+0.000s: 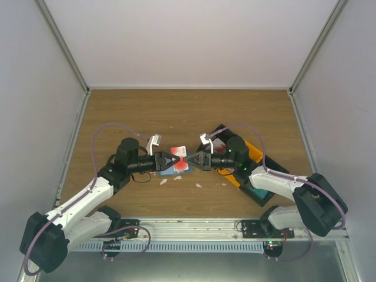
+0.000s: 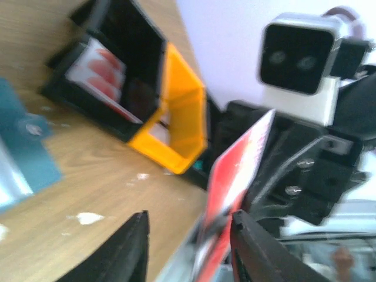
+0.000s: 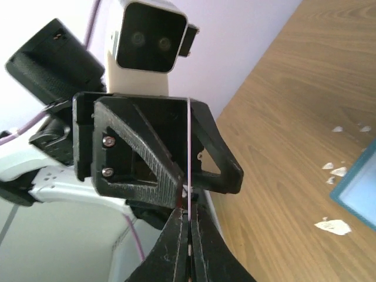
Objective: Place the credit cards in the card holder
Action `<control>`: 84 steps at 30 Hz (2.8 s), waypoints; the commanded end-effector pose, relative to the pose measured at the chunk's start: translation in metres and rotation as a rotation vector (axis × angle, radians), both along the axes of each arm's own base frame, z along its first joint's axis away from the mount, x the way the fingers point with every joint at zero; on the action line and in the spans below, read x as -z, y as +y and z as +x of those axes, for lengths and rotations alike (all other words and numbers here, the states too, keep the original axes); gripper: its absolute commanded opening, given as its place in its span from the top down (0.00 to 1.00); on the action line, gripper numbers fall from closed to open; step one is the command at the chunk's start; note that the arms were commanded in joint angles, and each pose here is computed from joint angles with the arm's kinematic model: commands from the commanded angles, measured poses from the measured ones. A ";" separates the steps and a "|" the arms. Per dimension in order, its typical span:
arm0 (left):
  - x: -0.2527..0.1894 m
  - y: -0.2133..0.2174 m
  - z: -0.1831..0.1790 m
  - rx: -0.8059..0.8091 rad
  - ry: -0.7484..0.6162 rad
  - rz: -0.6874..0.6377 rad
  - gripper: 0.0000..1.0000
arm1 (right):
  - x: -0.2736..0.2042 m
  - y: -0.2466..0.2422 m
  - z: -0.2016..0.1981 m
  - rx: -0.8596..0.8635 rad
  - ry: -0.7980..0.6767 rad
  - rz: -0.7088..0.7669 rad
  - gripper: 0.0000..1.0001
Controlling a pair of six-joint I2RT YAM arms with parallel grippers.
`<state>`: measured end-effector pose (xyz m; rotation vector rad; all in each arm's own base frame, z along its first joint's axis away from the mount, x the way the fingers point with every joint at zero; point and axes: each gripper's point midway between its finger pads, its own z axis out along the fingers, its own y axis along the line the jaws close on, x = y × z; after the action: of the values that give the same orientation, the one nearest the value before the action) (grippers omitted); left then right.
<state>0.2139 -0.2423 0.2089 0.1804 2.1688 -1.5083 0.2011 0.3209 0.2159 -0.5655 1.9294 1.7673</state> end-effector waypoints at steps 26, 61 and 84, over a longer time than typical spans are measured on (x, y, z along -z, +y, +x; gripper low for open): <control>0.159 0.073 0.066 -0.336 0.182 0.631 0.71 | 0.159 0.019 0.080 0.172 0.300 -0.442 1.00; 0.201 0.074 0.035 -0.265 0.278 0.632 0.82 | 0.209 0.036 0.071 0.214 0.492 -0.440 1.00; 0.200 0.070 0.028 -0.241 0.275 0.593 0.82 | 0.210 0.061 0.059 0.188 0.505 -0.426 1.00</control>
<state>0.2654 -0.1701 0.0230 -0.1245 2.6149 -0.7203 0.2737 0.3824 0.0304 -0.0609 2.5439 1.5361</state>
